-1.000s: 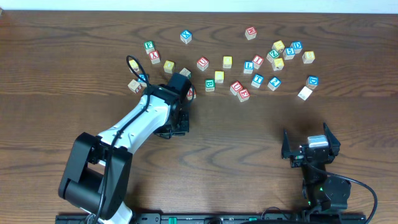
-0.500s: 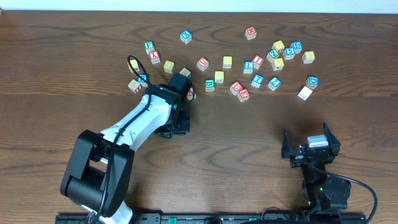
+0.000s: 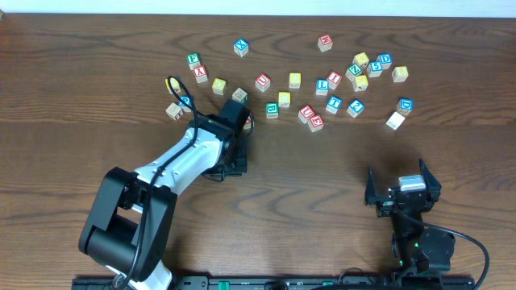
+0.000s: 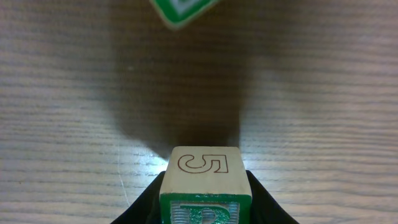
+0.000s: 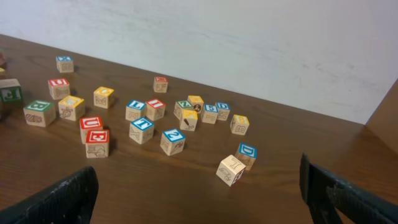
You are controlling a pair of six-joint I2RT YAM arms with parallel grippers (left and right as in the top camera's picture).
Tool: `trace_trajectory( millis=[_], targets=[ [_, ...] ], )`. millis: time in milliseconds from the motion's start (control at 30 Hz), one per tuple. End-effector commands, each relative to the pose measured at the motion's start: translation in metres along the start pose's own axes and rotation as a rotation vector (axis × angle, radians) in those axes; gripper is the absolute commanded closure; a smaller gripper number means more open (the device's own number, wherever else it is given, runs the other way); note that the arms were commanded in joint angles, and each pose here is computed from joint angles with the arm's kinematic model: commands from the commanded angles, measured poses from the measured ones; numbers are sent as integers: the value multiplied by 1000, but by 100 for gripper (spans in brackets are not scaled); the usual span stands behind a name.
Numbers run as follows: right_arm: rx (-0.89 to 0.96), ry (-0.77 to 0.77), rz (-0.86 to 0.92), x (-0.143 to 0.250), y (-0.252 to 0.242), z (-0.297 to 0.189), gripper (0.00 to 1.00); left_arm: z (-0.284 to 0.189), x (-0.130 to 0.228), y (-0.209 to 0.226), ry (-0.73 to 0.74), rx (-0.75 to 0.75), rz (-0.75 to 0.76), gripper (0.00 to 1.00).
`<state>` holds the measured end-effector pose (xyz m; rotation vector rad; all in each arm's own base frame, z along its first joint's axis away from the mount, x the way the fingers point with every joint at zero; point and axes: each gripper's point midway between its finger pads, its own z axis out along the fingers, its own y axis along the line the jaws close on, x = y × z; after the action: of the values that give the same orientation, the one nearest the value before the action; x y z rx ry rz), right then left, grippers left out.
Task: Spell out ROBOT
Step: 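Lower the R block onto the clear table and open the left gripper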
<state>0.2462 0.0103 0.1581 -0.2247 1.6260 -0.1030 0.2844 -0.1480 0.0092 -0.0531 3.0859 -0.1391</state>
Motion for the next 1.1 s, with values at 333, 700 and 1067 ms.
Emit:
trace_trajectory(
  millis=[333,700,1067],
  targets=[
    [7,2,16,1,-1,0,1,12,2,10,-28,-73,-12,92],
    [7,2,16,1,-1,0,1,13,2,7,-36,-68,-2,93],
    [7,2,16,1,-1,0,1,20,4,8,-49,-60,-9,93]
  ],
)
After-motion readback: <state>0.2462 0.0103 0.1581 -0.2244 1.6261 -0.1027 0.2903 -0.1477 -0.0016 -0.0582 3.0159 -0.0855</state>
